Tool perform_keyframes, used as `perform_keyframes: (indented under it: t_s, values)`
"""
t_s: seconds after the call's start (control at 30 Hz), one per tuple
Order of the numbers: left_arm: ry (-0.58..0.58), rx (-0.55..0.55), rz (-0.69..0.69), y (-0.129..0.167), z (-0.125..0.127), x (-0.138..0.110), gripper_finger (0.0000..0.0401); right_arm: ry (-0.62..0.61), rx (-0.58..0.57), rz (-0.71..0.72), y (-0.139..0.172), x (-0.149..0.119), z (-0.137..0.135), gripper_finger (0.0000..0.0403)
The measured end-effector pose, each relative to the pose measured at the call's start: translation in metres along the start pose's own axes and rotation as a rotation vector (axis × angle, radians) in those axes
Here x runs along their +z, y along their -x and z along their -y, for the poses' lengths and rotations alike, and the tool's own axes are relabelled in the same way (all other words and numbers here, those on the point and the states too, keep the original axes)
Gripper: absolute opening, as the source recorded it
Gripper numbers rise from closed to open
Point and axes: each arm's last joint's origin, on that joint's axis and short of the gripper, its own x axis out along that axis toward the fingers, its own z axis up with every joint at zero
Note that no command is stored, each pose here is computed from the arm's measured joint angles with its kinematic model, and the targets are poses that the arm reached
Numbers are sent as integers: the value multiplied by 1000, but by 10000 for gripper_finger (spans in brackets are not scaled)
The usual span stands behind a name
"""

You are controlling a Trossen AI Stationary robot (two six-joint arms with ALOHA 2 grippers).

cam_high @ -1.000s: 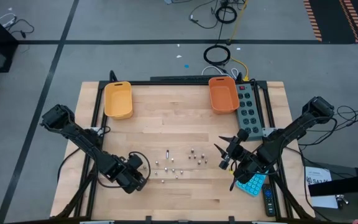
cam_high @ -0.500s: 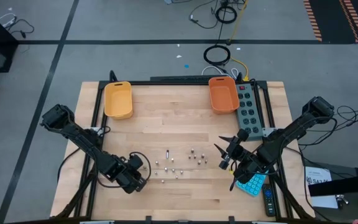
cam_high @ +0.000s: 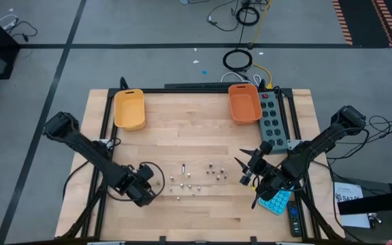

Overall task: Sort batteries
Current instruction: Put the silver battery into the yellow bin

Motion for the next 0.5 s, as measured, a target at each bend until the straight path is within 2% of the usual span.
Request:
perform_keyframes:
  t_s: [0.23, 0.4, 0.5]
  values:
    - [-32, 193, 160, 35, -20, 25, 59, -4, -9, 1, -2, 1, 1, 173]
    - [-55, 423, 306, 38, -42, 51, 59, -28, -25, 20, -7, -8, 3, 173]
    - [-52, 516, 395, 38, -52, 69, 59, -30, -30, 17, -9, -15, 5, 173]
